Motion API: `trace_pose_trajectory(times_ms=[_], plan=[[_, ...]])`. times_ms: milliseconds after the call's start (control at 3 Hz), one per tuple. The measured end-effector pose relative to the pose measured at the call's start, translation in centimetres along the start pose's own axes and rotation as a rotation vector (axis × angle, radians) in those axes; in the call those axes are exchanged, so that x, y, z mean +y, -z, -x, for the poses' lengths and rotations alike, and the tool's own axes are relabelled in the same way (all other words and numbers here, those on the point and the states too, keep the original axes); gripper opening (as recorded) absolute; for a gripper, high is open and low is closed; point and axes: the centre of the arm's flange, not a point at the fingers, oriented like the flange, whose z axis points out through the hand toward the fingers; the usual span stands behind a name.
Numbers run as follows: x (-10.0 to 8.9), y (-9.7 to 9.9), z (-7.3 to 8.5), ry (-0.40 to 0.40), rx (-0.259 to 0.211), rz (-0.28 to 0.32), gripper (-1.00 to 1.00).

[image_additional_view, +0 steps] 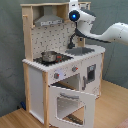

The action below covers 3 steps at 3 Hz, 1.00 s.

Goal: Play with the kitchen

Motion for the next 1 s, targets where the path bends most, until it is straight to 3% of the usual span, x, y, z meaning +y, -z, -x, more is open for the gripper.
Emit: trace_pose_trajectory(times_ms=[333,1000], plan=[[0.2,0.7,0.9,0.002,0.030,-0.030,-1.00],[1.0,0.1,2.7,-0.003,0.090,-0.075,-1.00]])
